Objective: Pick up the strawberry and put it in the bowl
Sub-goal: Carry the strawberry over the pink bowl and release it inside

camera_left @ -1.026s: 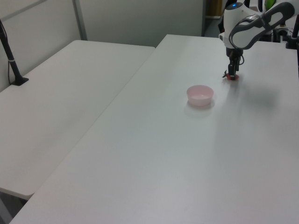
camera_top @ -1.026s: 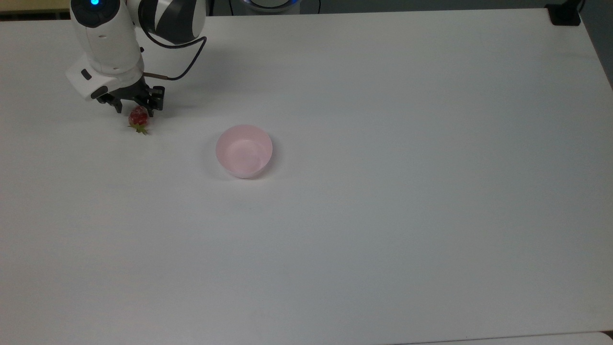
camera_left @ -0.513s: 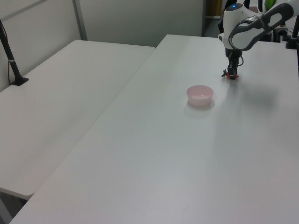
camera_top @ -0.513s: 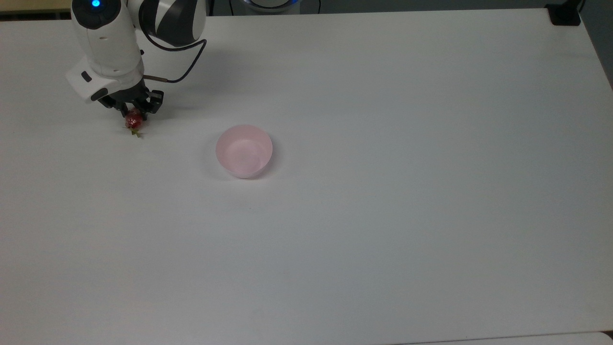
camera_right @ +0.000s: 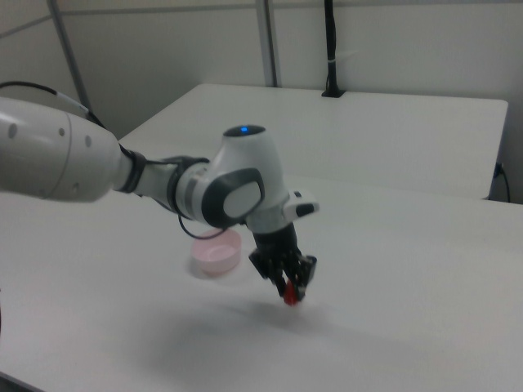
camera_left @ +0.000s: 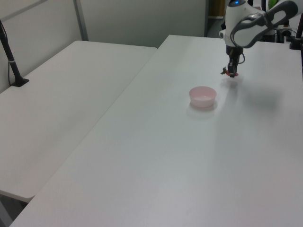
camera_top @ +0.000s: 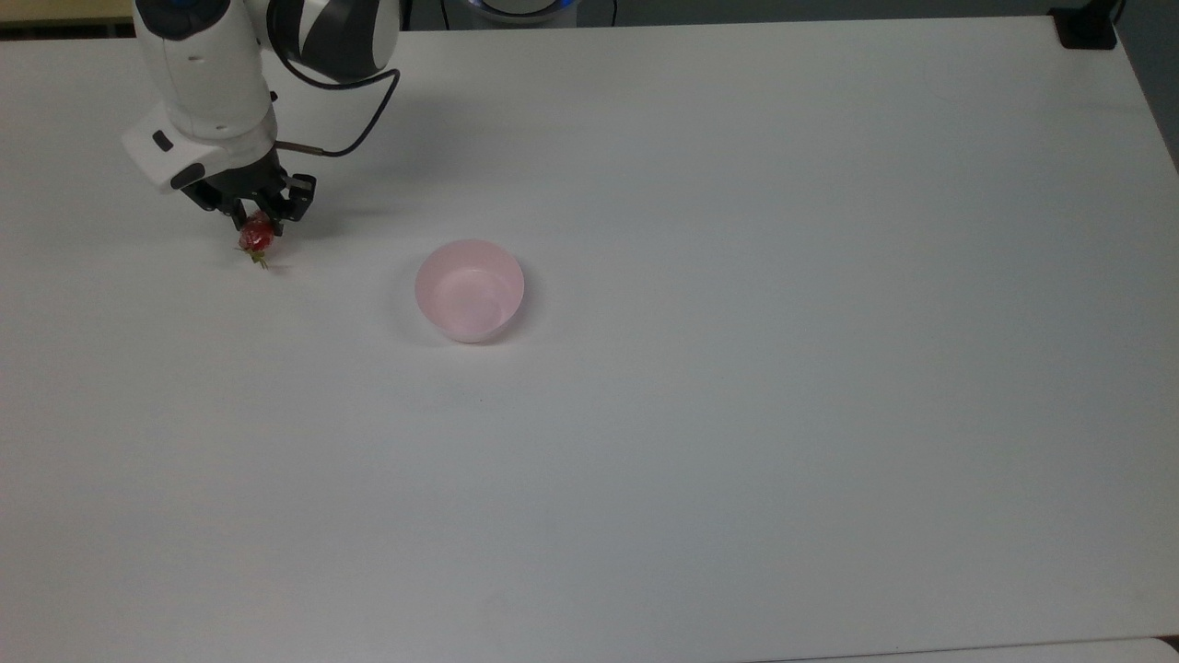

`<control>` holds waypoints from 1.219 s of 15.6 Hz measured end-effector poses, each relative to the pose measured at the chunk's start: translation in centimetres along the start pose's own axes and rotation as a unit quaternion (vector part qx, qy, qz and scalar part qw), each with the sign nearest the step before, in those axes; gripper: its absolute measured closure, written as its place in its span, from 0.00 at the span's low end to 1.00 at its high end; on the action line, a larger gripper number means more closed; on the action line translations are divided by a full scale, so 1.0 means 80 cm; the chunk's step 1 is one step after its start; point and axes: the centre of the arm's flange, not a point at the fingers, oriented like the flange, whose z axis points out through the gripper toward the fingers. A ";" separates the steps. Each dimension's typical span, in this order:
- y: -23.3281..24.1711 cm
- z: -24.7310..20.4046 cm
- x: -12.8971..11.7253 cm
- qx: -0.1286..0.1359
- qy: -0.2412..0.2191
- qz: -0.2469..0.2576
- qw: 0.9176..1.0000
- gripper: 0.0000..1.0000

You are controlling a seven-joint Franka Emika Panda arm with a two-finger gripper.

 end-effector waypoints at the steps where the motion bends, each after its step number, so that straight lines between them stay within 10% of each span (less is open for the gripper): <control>1: -0.011 -0.018 0.008 0.008 0.008 -0.001 1.000 0.62; 6: -0.096 -0.089 0.045 0.030 0.028 -0.025 0.999 0.62; 19: -0.235 -0.053 0.067 0.055 0.000 0.006 0.998 0.53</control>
